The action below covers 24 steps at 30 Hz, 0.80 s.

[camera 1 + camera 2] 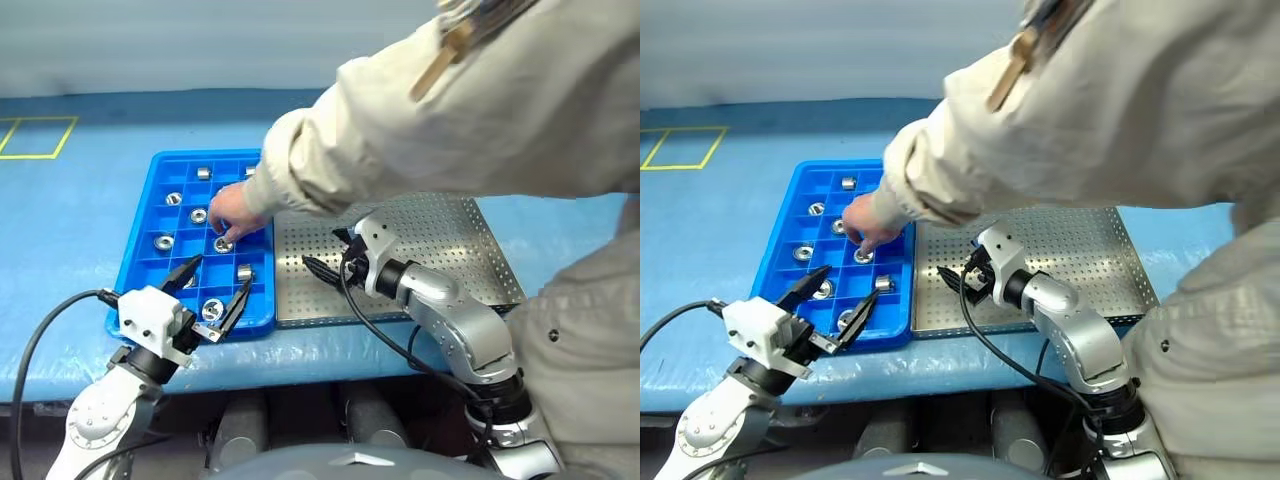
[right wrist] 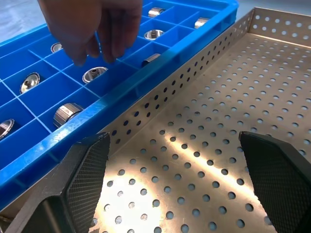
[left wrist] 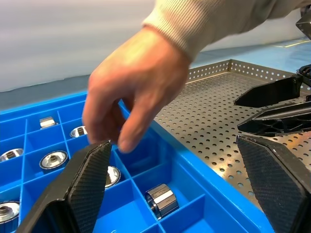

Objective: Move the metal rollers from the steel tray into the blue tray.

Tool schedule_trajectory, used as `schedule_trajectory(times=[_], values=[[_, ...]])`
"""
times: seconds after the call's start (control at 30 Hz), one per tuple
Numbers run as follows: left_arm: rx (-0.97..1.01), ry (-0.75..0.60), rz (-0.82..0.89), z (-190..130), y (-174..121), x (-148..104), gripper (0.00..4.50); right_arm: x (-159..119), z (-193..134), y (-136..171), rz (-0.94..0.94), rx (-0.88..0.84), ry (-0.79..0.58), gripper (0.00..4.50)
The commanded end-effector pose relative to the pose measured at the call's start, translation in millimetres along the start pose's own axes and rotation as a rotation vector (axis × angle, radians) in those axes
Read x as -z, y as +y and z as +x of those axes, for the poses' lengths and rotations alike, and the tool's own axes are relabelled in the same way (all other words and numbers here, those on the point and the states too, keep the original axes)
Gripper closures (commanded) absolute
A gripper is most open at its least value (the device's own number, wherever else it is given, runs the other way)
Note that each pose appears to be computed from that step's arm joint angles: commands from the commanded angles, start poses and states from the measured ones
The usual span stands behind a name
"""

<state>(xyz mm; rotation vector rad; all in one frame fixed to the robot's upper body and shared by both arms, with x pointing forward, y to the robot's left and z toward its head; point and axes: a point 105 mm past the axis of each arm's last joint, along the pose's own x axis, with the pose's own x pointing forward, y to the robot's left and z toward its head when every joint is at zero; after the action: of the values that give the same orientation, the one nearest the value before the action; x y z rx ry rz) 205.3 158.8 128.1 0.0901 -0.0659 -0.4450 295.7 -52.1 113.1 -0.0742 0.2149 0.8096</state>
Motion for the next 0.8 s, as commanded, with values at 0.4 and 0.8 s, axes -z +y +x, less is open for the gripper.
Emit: schedule_trajectory(times=[0.4,0.8], values=[[0.041,-0.009,-0.018,0.6,-10.2,-4.0,0.00,-9.0,-3.3,-1.8,-0.012,0.015,-0.030,0.03],[0.049,-0.007,-0.026,1.6,-9.4,-1.4,0.00,-8.1,-2.3,-0.9,-0.015,0.007,-0.018,0.03]])
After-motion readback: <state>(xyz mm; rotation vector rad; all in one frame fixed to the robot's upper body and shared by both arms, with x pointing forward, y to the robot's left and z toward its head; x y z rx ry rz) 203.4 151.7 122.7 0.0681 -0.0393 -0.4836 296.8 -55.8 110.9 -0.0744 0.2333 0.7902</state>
